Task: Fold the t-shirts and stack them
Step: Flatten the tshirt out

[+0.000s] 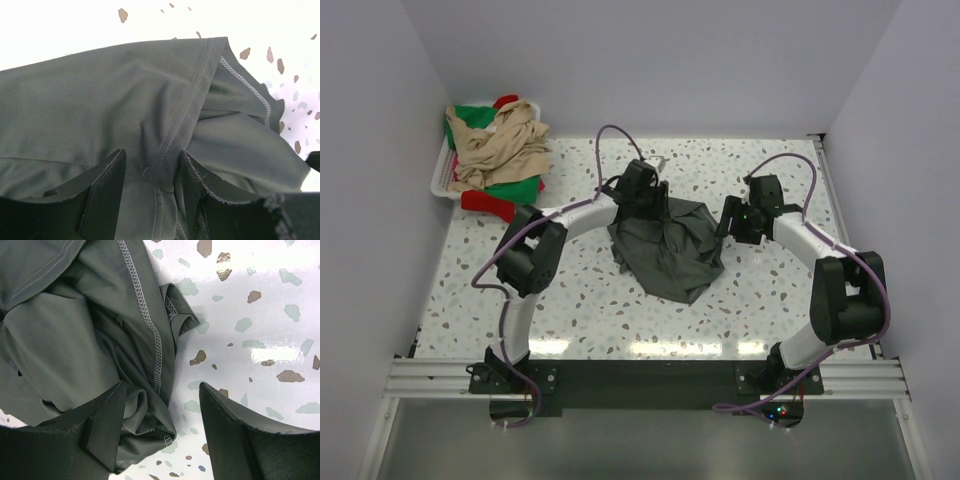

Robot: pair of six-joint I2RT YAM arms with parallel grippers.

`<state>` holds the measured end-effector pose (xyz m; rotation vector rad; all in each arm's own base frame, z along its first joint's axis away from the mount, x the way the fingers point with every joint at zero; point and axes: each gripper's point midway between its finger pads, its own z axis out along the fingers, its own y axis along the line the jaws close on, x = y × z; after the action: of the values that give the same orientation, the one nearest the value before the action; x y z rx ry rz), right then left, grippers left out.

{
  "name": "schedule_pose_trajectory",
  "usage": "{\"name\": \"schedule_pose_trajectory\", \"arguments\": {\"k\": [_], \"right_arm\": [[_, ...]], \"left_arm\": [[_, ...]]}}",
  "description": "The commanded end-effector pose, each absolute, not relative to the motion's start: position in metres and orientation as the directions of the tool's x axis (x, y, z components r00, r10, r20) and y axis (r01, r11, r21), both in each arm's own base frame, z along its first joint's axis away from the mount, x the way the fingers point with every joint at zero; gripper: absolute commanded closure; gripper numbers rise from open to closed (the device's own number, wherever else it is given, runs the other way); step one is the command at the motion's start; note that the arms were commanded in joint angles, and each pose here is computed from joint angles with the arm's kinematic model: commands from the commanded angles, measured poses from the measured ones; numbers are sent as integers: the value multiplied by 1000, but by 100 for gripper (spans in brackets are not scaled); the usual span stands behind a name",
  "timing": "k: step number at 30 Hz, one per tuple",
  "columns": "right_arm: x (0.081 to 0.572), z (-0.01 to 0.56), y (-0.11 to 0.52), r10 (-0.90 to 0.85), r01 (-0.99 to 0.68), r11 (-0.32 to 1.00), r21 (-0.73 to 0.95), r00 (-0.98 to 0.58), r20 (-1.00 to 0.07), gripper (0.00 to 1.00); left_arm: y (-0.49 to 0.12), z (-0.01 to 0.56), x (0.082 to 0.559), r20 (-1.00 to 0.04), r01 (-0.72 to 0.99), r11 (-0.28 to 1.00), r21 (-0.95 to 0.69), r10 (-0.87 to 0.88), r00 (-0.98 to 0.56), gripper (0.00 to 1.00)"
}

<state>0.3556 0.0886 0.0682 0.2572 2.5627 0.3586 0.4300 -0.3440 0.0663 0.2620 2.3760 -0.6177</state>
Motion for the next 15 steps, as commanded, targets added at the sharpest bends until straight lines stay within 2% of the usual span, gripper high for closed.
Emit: {"name": "schedule_pose_trajectory", "arguments": {"k": [1,9,11,14,15], "right_arm": [[363,78,90,267,106,939,326,-824,-501,36],[362,81,89,270,107,939,327,-820,-505,36],[361,80,89,269,108,939,327,-821,-503,36],[361,78,88,271,111,939,325,-822,-501,36],[362,79,89,272,111,938,327,-821,-503,36]], "left_arm": [[-359,72,439,-671,375,847,-376,30,-741,48],[-359,59,441,-663,368,860,-353,47,-747,51],[-359,60,442,-667,369,861,-351,46,-743,58],[-359,65,443,-675,373,856,-358,38,-737,76],[-362,70,444,-687,377,851,-365,27,-727,86]]}}
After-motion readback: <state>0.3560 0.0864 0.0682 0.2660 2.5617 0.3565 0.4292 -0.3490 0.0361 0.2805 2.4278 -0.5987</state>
